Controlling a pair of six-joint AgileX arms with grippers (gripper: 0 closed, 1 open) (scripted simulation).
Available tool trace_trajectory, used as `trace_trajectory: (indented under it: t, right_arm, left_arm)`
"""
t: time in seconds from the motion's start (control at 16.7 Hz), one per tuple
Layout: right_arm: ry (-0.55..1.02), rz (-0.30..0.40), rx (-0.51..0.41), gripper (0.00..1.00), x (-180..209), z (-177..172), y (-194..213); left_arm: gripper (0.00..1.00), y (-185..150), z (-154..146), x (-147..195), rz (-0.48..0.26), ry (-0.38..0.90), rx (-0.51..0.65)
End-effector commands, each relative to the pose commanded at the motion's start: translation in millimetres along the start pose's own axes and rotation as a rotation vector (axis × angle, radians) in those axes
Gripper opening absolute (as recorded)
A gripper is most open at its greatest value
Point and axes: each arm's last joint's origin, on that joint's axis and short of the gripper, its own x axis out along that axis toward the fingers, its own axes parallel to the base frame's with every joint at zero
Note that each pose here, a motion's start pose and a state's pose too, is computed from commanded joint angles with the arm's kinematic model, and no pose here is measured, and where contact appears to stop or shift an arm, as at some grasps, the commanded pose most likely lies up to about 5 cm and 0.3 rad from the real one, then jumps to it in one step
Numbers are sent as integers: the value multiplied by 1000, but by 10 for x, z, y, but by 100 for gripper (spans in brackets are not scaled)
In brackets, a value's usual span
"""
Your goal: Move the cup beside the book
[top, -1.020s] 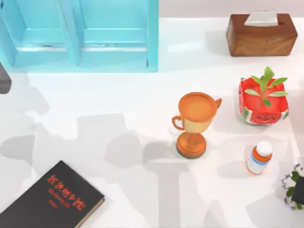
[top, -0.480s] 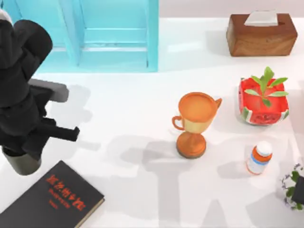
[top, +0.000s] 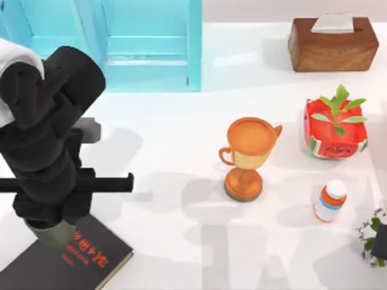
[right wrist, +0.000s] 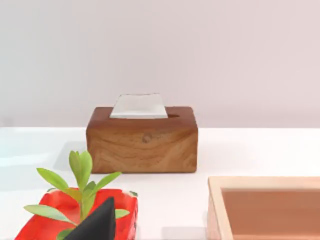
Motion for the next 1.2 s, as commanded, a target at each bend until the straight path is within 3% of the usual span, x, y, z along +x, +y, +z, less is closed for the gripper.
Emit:
trace_trajectory:
  t: [0.42, 0.9, 1.2]
  right_arm:
    - [0, 0, 0, 100, 0, 0, 0]
    - [0, 0, 0, 100, 0, 0, 0]
    - [0, 0, 0, 100, 0, 0, 0]
  left_arm:
    - [0, -1, -3, 5, 0, -1, -8]
    - [0, 69, -8, 584, -3, -7, -5]
    - [0, 79, -15, 640, 0, -3, -6]
